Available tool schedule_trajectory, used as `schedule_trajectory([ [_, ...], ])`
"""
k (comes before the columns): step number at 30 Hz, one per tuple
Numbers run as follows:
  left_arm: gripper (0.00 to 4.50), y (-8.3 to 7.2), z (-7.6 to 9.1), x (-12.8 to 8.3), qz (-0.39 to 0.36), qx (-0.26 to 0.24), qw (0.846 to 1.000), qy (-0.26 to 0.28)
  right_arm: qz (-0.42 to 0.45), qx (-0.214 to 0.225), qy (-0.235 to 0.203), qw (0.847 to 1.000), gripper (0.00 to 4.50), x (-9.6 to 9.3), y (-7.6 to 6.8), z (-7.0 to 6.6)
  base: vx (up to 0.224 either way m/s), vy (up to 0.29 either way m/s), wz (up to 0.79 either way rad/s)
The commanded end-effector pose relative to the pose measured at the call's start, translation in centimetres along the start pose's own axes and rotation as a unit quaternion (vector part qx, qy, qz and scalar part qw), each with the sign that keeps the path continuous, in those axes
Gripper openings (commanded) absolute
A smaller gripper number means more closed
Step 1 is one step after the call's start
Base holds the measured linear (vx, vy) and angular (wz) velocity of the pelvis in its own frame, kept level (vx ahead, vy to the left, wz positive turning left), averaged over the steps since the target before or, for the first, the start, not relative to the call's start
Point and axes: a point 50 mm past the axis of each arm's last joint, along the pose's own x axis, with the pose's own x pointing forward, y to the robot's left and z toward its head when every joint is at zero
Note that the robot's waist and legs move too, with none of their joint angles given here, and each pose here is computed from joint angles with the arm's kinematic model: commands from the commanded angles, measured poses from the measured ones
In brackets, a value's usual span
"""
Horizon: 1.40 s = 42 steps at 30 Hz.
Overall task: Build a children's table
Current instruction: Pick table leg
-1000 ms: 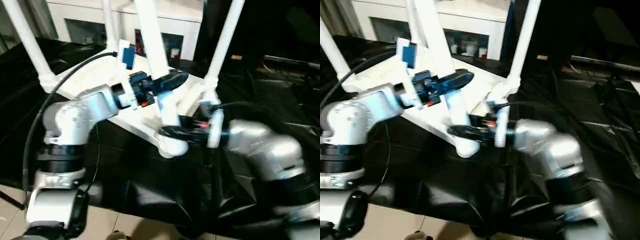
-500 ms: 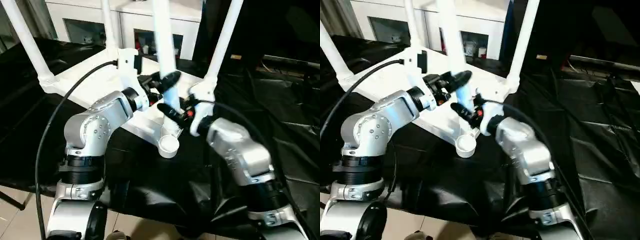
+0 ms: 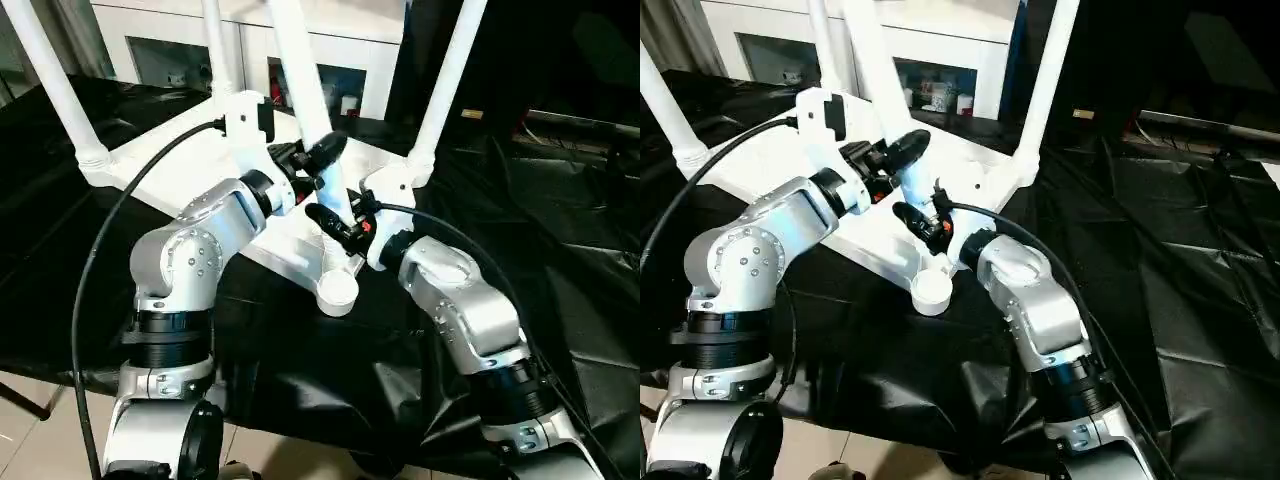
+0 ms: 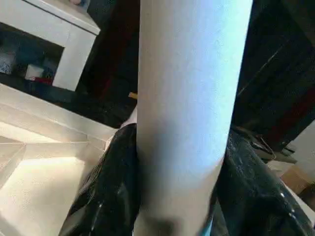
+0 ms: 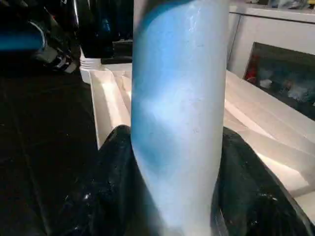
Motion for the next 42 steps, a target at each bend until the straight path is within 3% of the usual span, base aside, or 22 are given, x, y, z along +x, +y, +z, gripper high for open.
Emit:
schedule_trajectory([
  [1, 1.93, -0.7, 0.7, 0.0, -0.042, 0.026, 0.999, 0.009, 0.031, 0.045, -0.029, 0.998, 2.6, -0.5, -1.0, 1.6, 0.0, 0.0, 0.0],
  [4, 1.91, -1.4, 0.9, -0.4, -0.107, 0.053, 0.992, 0.039, 0.094, 0.061, -0.011, 0.994, 2.94, -1.2, -1.5, 2.1, 0.0, 0.0, 0.0],
  [7, 1.91, -2.4, 1.2, -1.2, -0.201, 0.083, 0.973, 0.081, 0.163, 0.049, 0.023, 0.985, 3.04, -2.6, -2.6, 2.9, 0.0, 0.0, 0.0],
  [10, 1.91, -2.8, 2.5, -1.6, -0.262, 0.088, 0.958, 0.08, 0.23, 0.062, 0.051, 0.97, 3.04, -4.0, -3.6, 3.7, 0.0, 0.0, 0.0],
  [15, 1.91, -3.1, 3.7, -1.7, -0.313, 0.052, 0.945, 0.075, 0.283, 0.069, 0.076, 0.954, 3.04, -4.9, -3.7, 3.8, 0.0, 0.0, 0.0],
  [23, 1.9, -3.1, 3.5, -1.8, -0.344, 0.068, 0.931, 0.102, 0.309, 0.084, 0.096, 0.943, 3.04, -4.8, -3.4, 3.5, 0.0, 0.0, 0.0],
  [26, 1.9, -3.2, 3.5, -1.9, -0.353, 0.067, 0.927, 0.107, 0.309, 0.097, 0.089, 0.942, 2.77, -4.7, -3.3, 3.7, 0.0, 0.0, 0.0],
  [28, 1.9, -3.2, 3.5, -1.9, -0.355, 0.066, 0.926, 0.107, 0.31, 0.098, 0.088, 0.941, 2.46, -4.6, -3.3, 3.7, 0.0, 0.0, 0.0],
  [36, 1.9, -3.0, 3.5, -1.8, -0.354, 0.06, 0.928, 0.101, 0.312, 0.101, 0.087, 0.941, 2.05, -4.7, -3.2, 3.6, 0.0, 0.0, 0.0],
  [38, 1.9, -2.1, 3.5, -1.0, -0.295, 0.061, 0.949, 0.093, 0.298, 0.095, 0.084, 0.946, 2.02, -4.5, -3.2, 3.5, 0.0, 0.0, 0.0],
  [39, 2.46, -1.8, 3.5, -0.8, -0.28, 0.058, 0.954, 0.091, 0.293, 0.094, 0.084, 0.948, 2.0, -4.4, -3.2, 3.5, 0.0, 0.0, 0.0],
  [42, 2.6, -1.1, 3.4, -0.1, -0.204, 0.077, 0.973, 0.073, 0.269, 0.094, 0.076, 0.955, 1.98, -4.1, -3.3, 3.4, 0.0, 0.0, 0.0],
])
